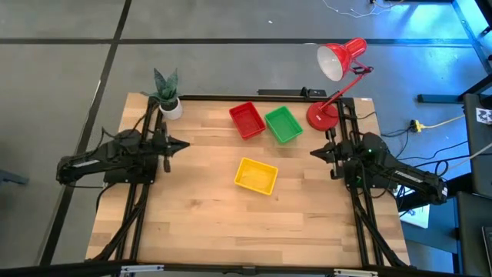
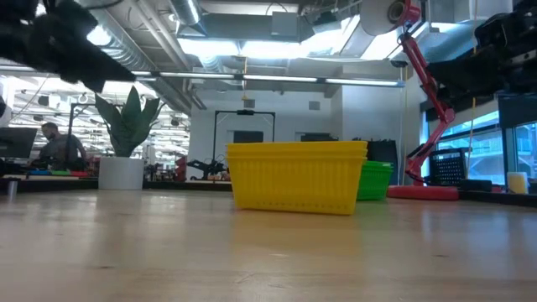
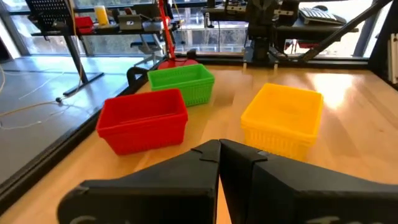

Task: Stack baskets by color
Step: Return to Home Position

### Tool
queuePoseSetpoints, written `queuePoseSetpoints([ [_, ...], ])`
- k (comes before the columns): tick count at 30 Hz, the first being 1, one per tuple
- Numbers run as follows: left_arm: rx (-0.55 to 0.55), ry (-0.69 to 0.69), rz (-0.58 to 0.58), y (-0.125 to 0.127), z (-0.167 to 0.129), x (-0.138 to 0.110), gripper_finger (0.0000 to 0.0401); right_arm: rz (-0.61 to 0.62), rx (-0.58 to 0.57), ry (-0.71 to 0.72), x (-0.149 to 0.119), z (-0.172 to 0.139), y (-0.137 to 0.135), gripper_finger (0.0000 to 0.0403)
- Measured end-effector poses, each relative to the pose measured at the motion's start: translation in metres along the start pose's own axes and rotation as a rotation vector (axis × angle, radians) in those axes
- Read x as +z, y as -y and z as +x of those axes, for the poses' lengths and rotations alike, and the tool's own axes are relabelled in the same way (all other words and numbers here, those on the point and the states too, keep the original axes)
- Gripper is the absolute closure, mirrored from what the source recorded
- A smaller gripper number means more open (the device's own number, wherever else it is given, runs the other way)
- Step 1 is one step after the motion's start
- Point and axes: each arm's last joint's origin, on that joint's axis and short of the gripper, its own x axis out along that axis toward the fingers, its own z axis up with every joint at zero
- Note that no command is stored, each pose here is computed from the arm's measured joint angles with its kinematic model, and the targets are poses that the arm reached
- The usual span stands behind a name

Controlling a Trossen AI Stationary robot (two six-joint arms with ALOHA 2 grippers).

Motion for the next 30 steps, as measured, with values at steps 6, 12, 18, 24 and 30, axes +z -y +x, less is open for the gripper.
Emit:
queuePoseSetpoints([
  [6, -0.004, 0.017, 0.012, 0.002, 0.015, -0.028, 0.0401, 0.012, 0.031, -0.008, -0.001, 0.0, -0.001, 0.0403],
  [12, -0.091, 0.131, 0.053, 0.005, 0.02, -0.032, 0.0401, 0.018, 0.035, -0.008, -0.001, 0.0, -0.001, 0.0403],
  [18, -0.095, 0.122, 0.016, 0.005, 0.02, -0.033, 0.0401, 0.024, 0.035, -0.007, -0.001, 0.0, -0.001, 0.0403],
  [24, -0.063, 0.116, -0.001, 0.004, 0.02, -0.034, 0.0401, 0.071, 0.034, -0.008, -0.001, 0.0, -0.001, 0.0403],
  [30, -0.044, 0.113, -0.002, 0.003, 0.02, -0.034, 0.0401, 0.07, 0.034, -0.008, -0.001, 0.0, -0.001, 0.0402],
])
